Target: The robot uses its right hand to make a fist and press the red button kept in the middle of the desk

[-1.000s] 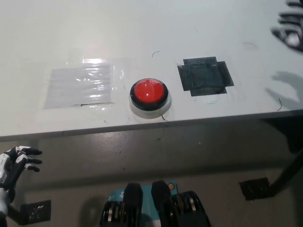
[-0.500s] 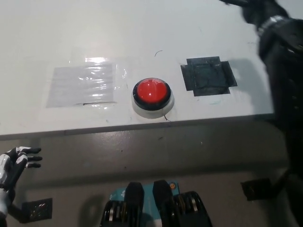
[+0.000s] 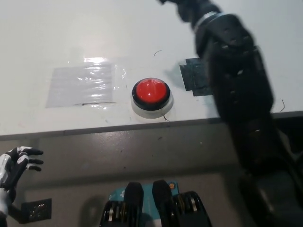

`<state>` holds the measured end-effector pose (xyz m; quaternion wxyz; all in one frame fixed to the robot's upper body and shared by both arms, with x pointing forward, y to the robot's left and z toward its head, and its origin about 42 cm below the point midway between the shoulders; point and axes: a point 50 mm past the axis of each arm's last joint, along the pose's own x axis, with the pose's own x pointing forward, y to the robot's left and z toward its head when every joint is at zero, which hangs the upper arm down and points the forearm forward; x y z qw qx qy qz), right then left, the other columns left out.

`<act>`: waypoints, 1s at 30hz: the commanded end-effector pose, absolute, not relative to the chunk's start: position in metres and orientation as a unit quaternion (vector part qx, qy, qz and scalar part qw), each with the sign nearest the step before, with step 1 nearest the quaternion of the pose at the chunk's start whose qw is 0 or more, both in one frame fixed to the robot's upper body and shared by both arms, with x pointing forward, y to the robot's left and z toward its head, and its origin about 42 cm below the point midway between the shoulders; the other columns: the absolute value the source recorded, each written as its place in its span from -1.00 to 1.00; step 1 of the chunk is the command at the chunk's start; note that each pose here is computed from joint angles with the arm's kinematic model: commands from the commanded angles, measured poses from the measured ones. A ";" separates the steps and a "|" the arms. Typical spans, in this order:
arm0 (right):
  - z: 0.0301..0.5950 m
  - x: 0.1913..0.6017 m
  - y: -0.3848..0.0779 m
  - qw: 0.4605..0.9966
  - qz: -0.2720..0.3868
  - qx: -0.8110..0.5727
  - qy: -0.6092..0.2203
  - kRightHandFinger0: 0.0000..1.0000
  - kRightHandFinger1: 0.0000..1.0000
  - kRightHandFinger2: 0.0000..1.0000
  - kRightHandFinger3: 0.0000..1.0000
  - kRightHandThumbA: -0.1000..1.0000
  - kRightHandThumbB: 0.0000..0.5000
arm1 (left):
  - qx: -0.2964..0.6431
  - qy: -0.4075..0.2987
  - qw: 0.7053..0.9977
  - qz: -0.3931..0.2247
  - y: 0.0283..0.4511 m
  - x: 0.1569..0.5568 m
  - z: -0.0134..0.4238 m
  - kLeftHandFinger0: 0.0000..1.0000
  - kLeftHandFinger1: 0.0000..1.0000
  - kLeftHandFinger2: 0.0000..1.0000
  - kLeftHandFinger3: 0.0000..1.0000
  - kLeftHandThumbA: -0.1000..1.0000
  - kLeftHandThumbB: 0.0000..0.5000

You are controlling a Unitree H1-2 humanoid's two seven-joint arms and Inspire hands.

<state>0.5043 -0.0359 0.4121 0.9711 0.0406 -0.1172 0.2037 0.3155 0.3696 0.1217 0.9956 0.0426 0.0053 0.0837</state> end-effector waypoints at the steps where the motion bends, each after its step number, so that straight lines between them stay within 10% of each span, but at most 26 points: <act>1: 0.423 0.497 -0.010 0.955 0.235 0.051 -0.173 -1.00 -1.00 -0.49 -0.60 0.26 -0.58 | 0.049 -0.024 0.996 0.075 0.372 0.321 0.138 -0.12 -0.09 0.04 -0.01 0.20 -0.88; 30: 0.268 0.489 -0.024 0.970 0.210 0.114 -0.050 -1.00 -1.00 -0.55 -0.37 0.19 -0.76 | 0.065 -0.049 0.994 0.070 0.376 0.345 0.162 -0.08 -0.06 0.06 0.02 0.22 -0.94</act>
